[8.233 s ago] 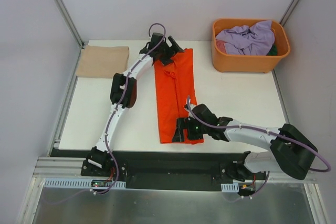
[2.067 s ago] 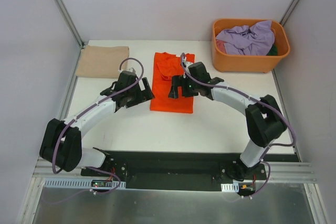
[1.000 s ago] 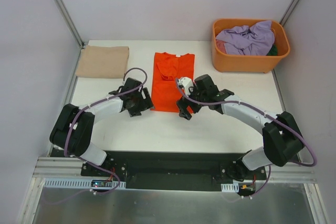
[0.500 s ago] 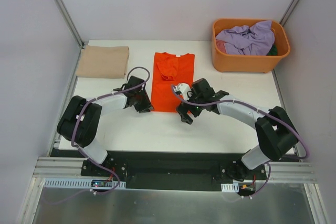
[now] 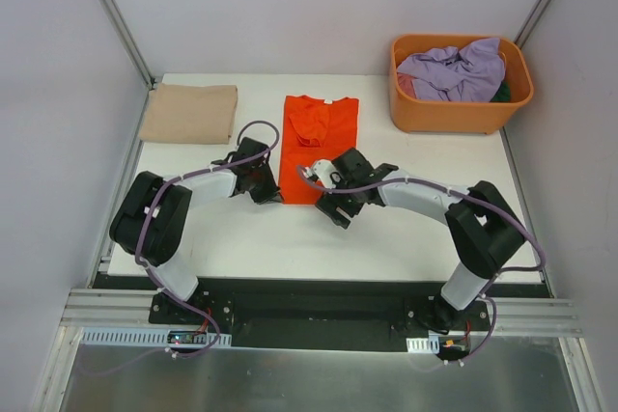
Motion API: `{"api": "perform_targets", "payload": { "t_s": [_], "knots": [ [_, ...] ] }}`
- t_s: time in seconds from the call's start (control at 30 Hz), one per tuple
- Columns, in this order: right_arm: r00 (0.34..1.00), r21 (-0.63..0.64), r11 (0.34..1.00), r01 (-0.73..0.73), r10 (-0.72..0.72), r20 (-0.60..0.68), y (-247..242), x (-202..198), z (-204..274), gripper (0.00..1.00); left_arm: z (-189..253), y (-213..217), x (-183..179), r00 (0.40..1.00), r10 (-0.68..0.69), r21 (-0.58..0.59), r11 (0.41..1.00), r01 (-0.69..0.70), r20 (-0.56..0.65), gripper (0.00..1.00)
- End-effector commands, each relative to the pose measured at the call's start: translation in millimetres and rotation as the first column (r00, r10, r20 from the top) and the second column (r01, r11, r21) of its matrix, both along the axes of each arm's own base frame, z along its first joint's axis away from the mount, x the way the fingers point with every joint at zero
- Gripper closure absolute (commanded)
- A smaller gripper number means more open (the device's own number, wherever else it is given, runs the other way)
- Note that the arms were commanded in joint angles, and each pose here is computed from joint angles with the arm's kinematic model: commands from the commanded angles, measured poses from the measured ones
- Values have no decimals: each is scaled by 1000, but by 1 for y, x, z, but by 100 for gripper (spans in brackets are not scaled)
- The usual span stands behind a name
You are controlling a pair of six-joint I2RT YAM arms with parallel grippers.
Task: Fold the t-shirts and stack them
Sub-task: Grab one side of the 2/3 rectangular tshirt with both arms
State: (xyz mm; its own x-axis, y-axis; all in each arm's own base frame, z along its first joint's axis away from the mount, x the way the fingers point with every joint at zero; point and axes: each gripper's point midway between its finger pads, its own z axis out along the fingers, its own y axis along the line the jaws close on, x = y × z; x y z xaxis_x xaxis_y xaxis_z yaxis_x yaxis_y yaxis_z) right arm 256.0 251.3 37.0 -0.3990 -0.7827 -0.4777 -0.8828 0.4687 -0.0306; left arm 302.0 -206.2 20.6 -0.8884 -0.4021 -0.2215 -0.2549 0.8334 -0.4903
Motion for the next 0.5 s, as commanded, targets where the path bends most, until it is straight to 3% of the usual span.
{"api": "perform_targets", "payload": {
  "t_s": [0.0, 0.47],
  "knots": [
    [999, -93, 995, 20, -18, 31, -9, 13, 0, 21, 4, 10, 1, 999, -4, 46, 999, 2, 45, 100],
    [998, -238, 969, 58, -49, 46, -23, 27, -15, 51, 10, 15, 7, 997, -6, 70, 998, 0, 82, 100]
  ]
}}
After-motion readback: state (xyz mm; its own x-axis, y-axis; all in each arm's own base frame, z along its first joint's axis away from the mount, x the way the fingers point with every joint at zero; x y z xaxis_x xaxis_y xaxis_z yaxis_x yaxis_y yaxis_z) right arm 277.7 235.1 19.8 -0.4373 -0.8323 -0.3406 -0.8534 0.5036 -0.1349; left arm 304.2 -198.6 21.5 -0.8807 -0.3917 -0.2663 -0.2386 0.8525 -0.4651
